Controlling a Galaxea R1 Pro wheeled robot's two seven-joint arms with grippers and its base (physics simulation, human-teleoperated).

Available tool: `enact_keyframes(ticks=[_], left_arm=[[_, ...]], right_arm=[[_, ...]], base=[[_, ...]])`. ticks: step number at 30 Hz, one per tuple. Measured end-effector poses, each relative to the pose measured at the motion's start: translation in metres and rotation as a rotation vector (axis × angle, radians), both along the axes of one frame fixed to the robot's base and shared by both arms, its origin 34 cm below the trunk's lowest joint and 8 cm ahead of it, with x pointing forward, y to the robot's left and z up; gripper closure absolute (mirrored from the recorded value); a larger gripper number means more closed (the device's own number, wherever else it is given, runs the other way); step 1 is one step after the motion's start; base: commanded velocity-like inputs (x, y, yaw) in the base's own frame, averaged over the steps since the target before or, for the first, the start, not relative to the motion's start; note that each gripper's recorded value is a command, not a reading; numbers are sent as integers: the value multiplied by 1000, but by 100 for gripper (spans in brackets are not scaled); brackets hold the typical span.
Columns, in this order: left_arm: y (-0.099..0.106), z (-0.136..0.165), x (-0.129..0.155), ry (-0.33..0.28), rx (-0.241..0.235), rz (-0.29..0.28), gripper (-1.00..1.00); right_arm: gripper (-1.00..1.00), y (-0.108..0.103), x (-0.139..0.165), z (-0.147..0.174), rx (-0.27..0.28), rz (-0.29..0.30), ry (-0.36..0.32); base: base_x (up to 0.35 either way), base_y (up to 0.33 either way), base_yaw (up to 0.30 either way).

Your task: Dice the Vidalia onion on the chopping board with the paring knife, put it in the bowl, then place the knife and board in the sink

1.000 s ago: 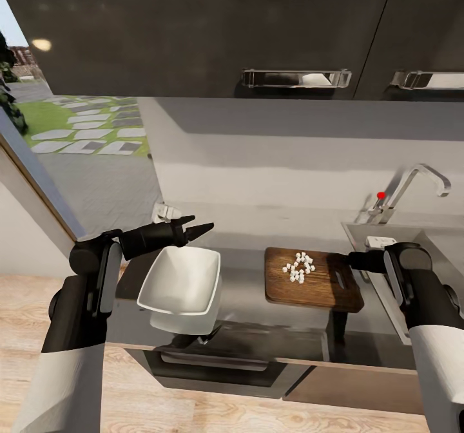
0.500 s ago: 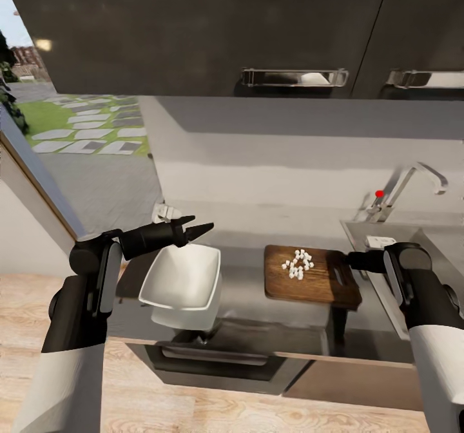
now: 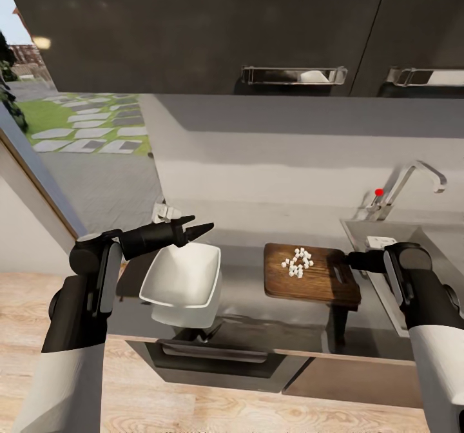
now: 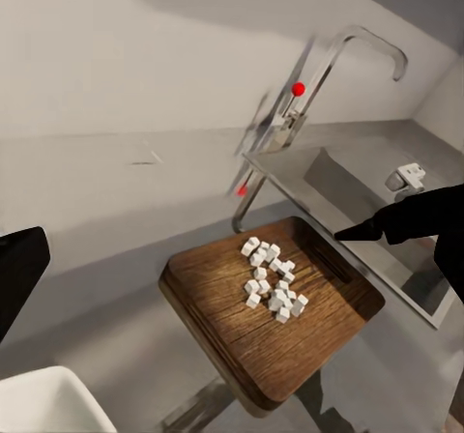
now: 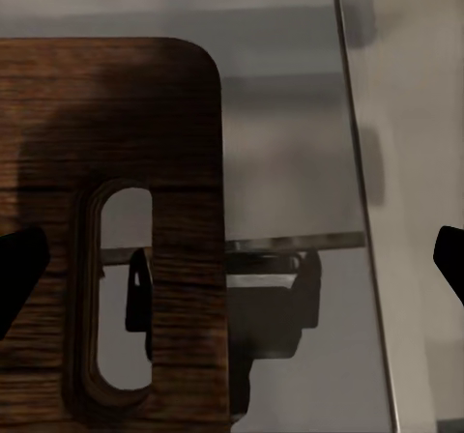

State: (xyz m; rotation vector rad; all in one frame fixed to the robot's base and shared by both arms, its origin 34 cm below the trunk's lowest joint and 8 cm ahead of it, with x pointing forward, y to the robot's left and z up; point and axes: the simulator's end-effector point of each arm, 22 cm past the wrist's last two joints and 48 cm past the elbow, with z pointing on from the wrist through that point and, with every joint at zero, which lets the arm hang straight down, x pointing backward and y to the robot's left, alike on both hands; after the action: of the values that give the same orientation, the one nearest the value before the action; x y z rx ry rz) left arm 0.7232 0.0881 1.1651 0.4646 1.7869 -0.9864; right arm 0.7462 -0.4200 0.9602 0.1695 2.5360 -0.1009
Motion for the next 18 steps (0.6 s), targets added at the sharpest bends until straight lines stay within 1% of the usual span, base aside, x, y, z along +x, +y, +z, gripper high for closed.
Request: enact_keyframes(ticks=[10,15,18], left_arm=[[0,-4,1,7,0,0,-100],[0,-5,1,7,0,0,-100],[0,-5,1,7,0,0,-100]], right_arm=[[-100,0,0,-5,0,0,7],[-100,0,0,-5,0,0,7],[-100,0,0,-5,0,0,7]], base=[[0,0,0],[0,0,-112],[0,0,-42]])
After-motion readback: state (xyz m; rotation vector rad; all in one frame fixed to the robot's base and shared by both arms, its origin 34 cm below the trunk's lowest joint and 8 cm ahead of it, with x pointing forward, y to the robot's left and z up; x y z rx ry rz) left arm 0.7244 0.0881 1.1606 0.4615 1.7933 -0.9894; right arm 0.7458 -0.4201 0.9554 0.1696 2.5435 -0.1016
